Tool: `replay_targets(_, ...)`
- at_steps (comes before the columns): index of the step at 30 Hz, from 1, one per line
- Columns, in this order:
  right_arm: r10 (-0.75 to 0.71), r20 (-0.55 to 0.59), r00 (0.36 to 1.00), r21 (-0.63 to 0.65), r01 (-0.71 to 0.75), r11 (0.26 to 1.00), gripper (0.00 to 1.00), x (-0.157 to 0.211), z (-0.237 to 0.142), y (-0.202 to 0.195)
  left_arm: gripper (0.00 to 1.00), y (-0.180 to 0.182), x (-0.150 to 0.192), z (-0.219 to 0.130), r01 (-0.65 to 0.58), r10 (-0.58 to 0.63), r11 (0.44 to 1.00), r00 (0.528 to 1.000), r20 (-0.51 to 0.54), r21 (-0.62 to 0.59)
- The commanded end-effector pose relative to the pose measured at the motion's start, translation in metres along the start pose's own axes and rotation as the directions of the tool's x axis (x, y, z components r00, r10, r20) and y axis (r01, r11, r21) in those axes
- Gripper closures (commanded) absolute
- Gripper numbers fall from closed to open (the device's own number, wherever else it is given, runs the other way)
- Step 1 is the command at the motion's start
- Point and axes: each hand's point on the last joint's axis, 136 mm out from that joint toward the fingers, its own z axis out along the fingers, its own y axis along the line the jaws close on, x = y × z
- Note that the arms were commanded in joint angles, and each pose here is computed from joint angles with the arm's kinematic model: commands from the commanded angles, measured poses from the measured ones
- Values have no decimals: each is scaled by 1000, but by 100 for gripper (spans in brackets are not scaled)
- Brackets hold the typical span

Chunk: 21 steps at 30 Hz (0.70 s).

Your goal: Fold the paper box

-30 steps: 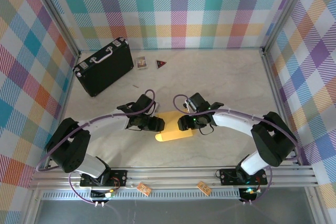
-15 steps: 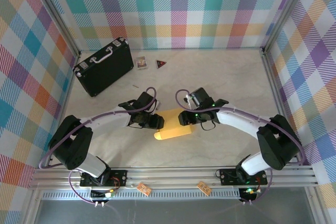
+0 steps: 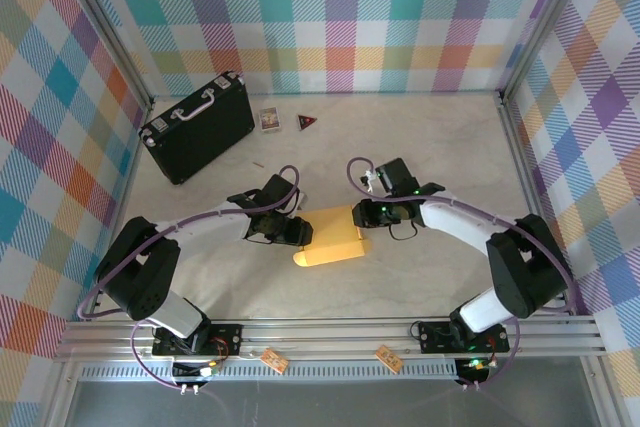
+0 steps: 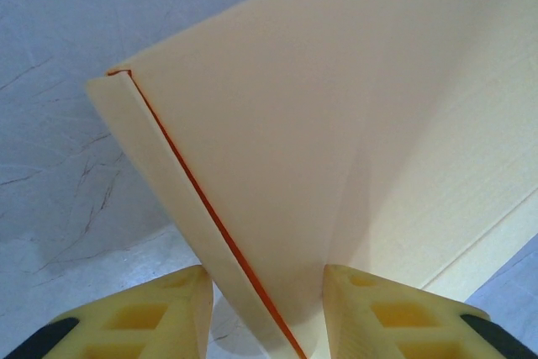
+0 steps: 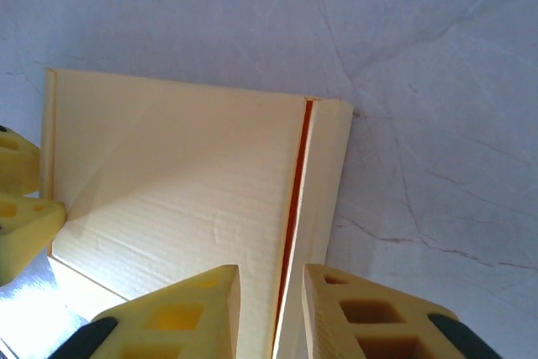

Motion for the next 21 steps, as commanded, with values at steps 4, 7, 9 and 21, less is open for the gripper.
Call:
replay_targets(4, 1, -23, 1000, -11, -2, 1000, 79, 6, 7, -3, 62, 2, -5, 0, -17, 17, 1000, 1000, -2, -10)
replay_targets(7, 1, -17, 1000, 0, -1, 1000, 84, 7, 7, -5, 62, 0, -5, 0, -17, 17, 1000, 1000, -3, -3)
replay_targets(9, -1, -20, 1000, -12, 1, 1000, 86, 8, 7, -4, 62, 0, -6, 0, -18, 17, 1000, 1000, -4, -4)
replay_targets(21, 22, -80, 997, -17, -23, 1000, 91, 22, 20, -9, 62, 0, -5, 2, -22, 22, 1000, 1000, -12, -2)
